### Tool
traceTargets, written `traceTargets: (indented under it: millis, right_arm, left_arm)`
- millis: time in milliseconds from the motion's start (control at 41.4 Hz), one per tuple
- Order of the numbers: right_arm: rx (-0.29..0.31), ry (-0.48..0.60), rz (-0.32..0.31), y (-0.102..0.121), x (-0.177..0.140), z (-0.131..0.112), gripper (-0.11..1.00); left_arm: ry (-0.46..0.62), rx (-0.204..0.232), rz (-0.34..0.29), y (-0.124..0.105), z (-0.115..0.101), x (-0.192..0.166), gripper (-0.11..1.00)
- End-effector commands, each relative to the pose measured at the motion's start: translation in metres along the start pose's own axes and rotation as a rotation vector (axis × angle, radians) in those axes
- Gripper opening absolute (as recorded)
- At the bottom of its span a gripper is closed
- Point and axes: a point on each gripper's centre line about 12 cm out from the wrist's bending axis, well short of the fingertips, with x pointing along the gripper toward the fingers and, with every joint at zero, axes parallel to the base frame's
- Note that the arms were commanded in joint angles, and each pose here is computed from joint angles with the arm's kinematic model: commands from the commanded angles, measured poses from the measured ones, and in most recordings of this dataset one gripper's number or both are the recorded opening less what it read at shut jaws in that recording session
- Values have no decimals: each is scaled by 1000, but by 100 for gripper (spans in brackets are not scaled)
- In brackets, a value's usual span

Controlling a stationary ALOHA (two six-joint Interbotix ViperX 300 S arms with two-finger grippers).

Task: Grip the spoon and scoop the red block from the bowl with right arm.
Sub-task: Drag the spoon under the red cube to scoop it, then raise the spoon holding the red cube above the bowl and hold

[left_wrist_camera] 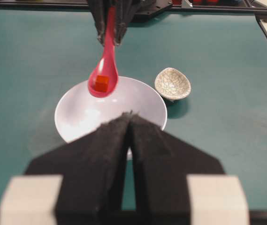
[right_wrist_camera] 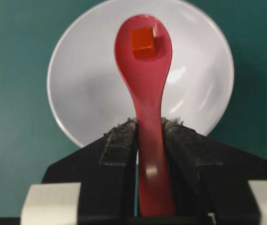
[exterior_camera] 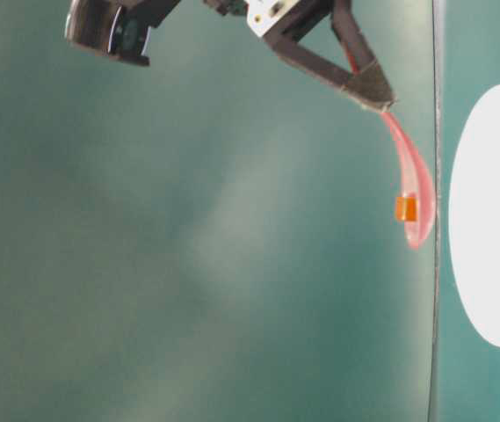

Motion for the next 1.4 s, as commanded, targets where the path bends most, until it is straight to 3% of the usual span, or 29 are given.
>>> traceTargets:
  millis: [0, 459, 797, 966, 1377]
  right_arm:
    - [-1, -50, 14, 4, -5, 6, 24]
    - [-5, -80, 17, 5, -5, 7, 24]
    - [-9, -163, 42, 16, -11, 52, 24]
    - [-8, -153, 51, 20, -14, 66, 24]
    - [-5, -111, 54, 21, -21, 64, 24]
  left_arm:
    - [-28, 2, 0, 0, 12, 1, 0]
    - [-38, 2, 0, 0, 14, -1, 0]
    - [-35, 11, 0, 0, 13, 0, 0]
    - [-25, 14, 0, 0, 12, 0, 0]
    - [21, 0, 0, 0, 6, 1, 0]
